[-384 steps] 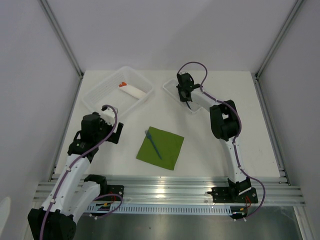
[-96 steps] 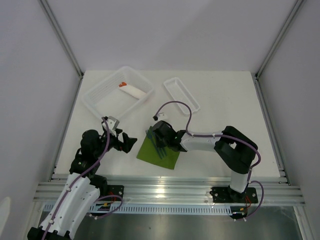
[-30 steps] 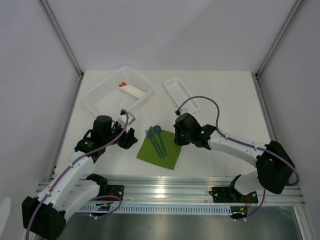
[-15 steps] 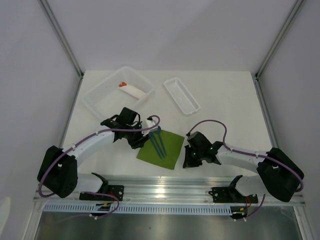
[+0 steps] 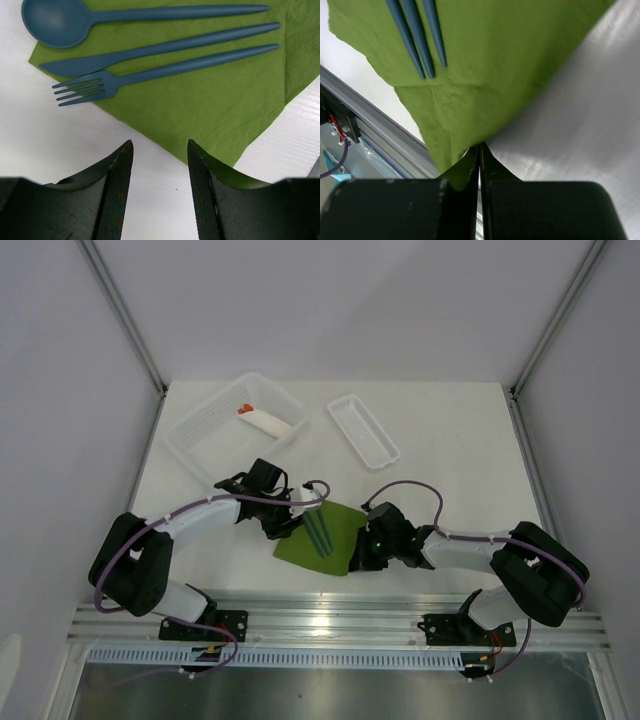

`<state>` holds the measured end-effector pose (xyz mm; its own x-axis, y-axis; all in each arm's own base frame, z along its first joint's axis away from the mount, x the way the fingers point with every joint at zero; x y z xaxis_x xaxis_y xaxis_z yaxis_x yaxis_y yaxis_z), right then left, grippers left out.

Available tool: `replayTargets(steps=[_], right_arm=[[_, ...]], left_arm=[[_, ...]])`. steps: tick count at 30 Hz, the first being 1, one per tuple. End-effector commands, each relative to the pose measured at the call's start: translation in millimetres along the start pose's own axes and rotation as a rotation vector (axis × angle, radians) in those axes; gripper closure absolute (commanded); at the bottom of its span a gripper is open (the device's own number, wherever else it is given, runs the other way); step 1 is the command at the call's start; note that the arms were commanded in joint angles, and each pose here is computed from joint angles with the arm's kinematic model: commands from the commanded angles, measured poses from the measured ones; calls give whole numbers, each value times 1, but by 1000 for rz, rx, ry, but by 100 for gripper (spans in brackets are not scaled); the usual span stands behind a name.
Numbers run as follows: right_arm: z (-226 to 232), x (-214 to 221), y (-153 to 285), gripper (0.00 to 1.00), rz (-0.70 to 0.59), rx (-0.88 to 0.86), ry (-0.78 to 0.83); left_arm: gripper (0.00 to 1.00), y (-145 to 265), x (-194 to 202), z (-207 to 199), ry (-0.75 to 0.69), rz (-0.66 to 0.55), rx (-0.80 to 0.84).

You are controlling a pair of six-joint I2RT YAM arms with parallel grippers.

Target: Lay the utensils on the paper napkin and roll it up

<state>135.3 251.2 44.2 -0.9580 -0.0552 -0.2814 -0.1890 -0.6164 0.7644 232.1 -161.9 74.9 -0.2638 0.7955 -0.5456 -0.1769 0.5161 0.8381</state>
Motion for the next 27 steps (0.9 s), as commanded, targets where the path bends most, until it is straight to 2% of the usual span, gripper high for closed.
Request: replayTargets(steps=[1,16,27], right_arm=[[-21,7,-8,99,19,93,8],[33,-39,-5,98,-75,-101,125],[44,-69,-21,99,-97,-173,108]], left_arm=[[48,-7,-4,-3,-49,-33,27],[49,-7,-14,1,-49,-51,24],[48,3,-28,1,-43,-70,41]])
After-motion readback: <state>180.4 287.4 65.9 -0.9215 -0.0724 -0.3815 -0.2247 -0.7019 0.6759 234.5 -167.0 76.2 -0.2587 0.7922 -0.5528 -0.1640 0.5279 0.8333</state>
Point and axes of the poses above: each gripper's point midway between its finger pads, its own y axis back along the fingers, its own z axis along the line the jaws close on, x = y × z, the point moved 4 cm from there along y, back along the fingers, and after that the axes turned 3 degrees about y, right-handed, at the moved point
